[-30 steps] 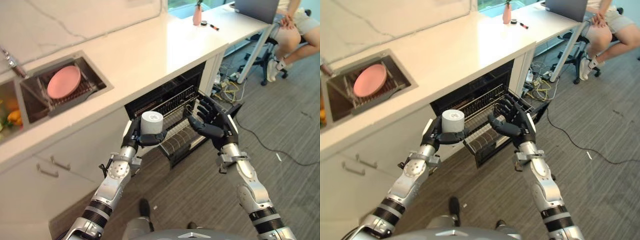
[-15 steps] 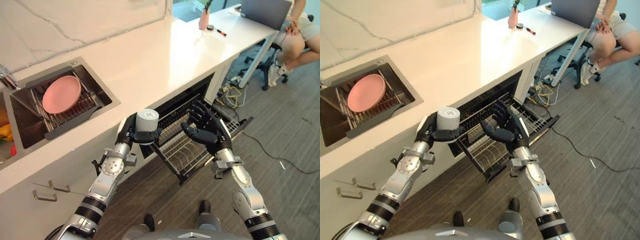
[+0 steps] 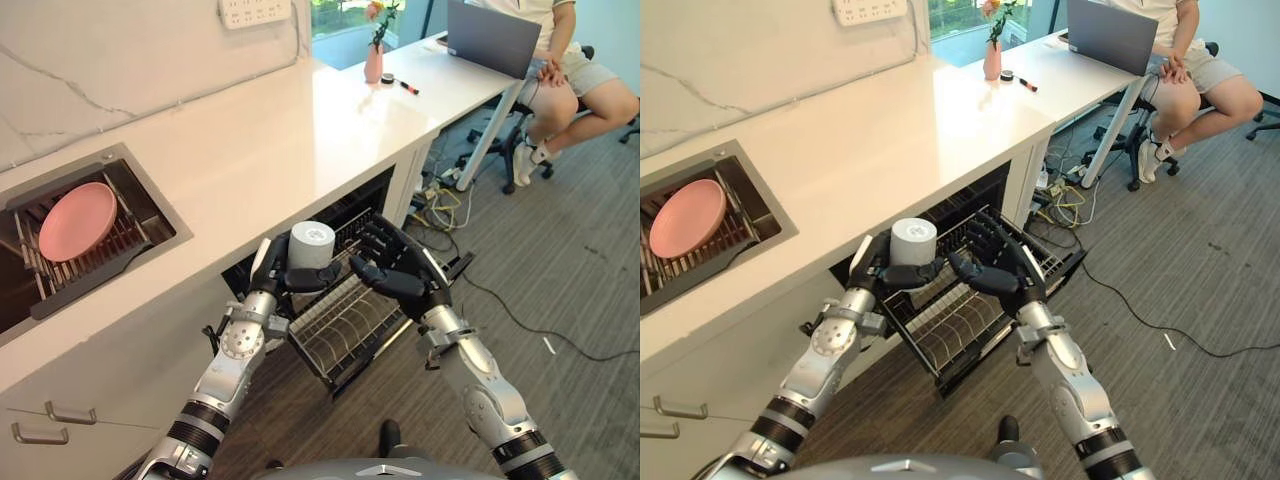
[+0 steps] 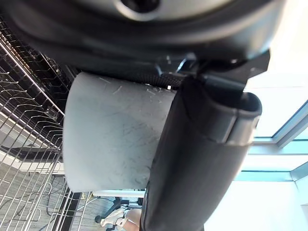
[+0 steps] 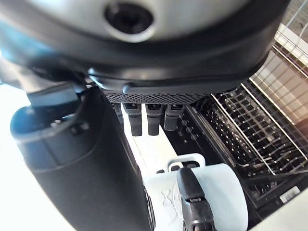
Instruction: Place the dishes in the dishwasher.
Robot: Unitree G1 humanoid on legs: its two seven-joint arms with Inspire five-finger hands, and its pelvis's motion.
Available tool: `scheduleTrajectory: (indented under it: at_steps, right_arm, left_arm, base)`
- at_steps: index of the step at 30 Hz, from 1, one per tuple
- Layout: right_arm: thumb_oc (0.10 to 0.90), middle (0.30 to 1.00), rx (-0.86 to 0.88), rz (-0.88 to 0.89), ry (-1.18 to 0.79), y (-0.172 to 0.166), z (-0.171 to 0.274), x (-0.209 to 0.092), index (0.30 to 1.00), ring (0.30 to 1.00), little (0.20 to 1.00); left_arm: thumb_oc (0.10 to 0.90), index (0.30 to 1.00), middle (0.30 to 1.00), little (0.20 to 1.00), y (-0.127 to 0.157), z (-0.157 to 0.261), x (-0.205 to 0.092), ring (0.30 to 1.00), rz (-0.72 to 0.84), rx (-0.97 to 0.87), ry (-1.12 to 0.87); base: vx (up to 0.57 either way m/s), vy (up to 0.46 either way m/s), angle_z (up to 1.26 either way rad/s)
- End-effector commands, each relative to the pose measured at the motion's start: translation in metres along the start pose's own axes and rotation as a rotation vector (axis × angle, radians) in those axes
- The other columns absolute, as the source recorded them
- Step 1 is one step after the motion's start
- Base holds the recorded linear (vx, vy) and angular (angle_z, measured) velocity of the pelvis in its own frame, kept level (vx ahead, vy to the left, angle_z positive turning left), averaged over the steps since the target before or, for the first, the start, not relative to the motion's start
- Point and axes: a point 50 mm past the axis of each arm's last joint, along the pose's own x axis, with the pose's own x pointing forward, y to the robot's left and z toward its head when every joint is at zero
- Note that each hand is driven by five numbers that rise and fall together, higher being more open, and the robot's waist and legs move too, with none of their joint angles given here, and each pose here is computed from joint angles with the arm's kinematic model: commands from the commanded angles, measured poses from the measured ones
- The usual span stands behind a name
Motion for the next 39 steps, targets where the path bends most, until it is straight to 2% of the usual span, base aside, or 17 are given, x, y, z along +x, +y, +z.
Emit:
scheduleTrajectory:
  at_steps: [1,8,15,19,20,28,37,38,39]
  right_arm:
    - [0.8,0.9,0.073,0.155,-0.228,0.036,0.04,0.011,0.9,0.9,0.9]
    - [0.8,0.9,0.118,0.155,-0.208,0.05,0.04,0.022,0.9,0.9,0.9]
    - [0.8,0.9,0.027,0.103,-0.225,0.071,0.041,0.042,0.9,0.9,0.9]
    - [0.8,0.9,0.016,0.097,-0.225,0.074,0.04,0.045,0.9,0.9,0.9]
    - [0.8,0.9,-0.027,0.083,-0.238,0.081,0.041,0.054,0.9,0.9,0.9]
    - [0.8,0.9,-0.073,0.033,-0.249,0.098,0.04,0.074,0.9,0.9,0.9]
    - [0.8,0.9,-0.089,-0.008,-0.231,0.112,0.034,0.091,0.9,0.9,0.9]
    - [0.4,0.3,-0.108,-0.028,-0.23,0.112,0.033,0.094,0.3,0.3,0.3]
    - [0.4,0.3,-0.108,-0.028,-0.23,0.112,0.033,0.094,0.3,0.3,0.3]
  left_arm:
    - [0.4,0.3,0.3,0.3,-0.002,0.061,0.024,0.3,-0.035,0.078,-0.303]
    - [0.4,0.3,0.3,0.3,-0.018,0.065,0.03,0.3,-0.051,0.124,-0.309]
    - [0.4,0.3,0.3,0.3,-0.047,0.071,0.042,0.3,-0.018,0.22,-0.348]
    - [0.4,0.3,0.3,0.3,-0.051,0.072,0.043,0.3,-0.02,0.23,-0.358]
    - [0.4,0.3,0.3,0.3,-0.06,0.077,0.044,0.3,-0.018,0.275,-0.399]
    - [0.4,0.3,0.3,0.3,-0.077,0.085,0.048,0.3,-0.002,0.427,-0.49]
    - [0.4,0.3,0.3,0.3,-0.091,0.088,0.049,0.3,-0.023,0.473,-0.522]
    - [0.4,0.3,0.3,0.3,-0.093,0.089,0.05,0.3,-0.031,0.481,-0.53]
    - [0.4,0.3,0.3,0.3,-0.093,0.089,0.05,0.3,-0.031,0.481,-0.53]
  base:
    - [0.0,0.0,0.0]
    - [0.0,0.0,0.0]
    - [0.0,0.0,0.0]
    - [0.0,0.0,0.0]
    - [0.0,0.0,0.0]
    - [0.0,0.0,0.0]
    - [0.0,0.015,0.05]
    - [0.0,0.01,0.04]
    - [0.0,0.009,0.06]
